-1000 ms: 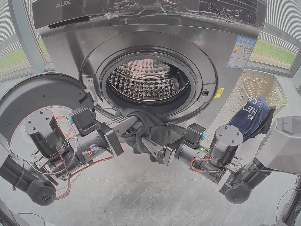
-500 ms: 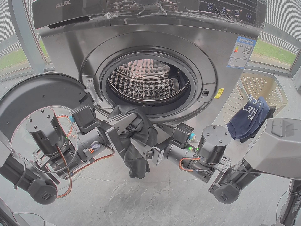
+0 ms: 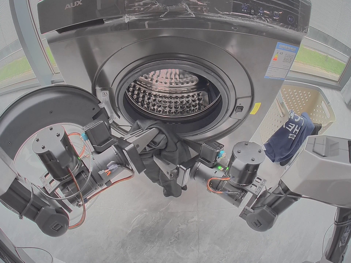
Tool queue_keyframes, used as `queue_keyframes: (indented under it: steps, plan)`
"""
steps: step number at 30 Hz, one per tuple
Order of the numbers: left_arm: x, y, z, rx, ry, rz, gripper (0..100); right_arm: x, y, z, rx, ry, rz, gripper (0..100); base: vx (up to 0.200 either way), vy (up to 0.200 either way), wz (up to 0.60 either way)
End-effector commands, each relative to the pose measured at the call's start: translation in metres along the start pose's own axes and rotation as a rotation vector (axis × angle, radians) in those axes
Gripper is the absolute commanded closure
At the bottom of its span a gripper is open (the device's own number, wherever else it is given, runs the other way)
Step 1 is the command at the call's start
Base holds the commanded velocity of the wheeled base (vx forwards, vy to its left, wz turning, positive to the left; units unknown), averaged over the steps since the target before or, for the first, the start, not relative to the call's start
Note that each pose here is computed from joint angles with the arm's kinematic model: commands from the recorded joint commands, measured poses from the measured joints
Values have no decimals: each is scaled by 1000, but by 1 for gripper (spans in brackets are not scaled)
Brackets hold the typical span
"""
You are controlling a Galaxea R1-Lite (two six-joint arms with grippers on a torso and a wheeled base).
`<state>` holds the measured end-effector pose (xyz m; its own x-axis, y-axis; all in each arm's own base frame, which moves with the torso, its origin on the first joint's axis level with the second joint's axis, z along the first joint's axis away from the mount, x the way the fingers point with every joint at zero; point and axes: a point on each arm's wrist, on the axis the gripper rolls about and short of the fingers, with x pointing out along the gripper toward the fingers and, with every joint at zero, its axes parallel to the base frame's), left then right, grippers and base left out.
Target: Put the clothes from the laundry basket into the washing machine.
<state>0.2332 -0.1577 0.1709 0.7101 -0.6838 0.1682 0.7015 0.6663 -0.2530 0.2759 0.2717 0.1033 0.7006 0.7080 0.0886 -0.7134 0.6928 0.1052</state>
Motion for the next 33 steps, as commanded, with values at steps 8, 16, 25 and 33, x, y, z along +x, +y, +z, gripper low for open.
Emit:
queue_keyframes:
  steps: [8,16,25,33]
  plan:
    - [0,0,1,2,-11,-4,100,7,-52,-3,-26,-7,-132,0,0,0,0]
    - [0,1,0,2,-10,2,100,-5,-58,8,-45,-12,-144,0,0,0,0]
    - [0,0,0,1,-7,-1,100,-14,-54,19,-47,-22,-138,0,0,0,0]
    - [-1,1,1,2,-11,0,100,11,-45,0,-44,-13,-104,0,0,0,0]
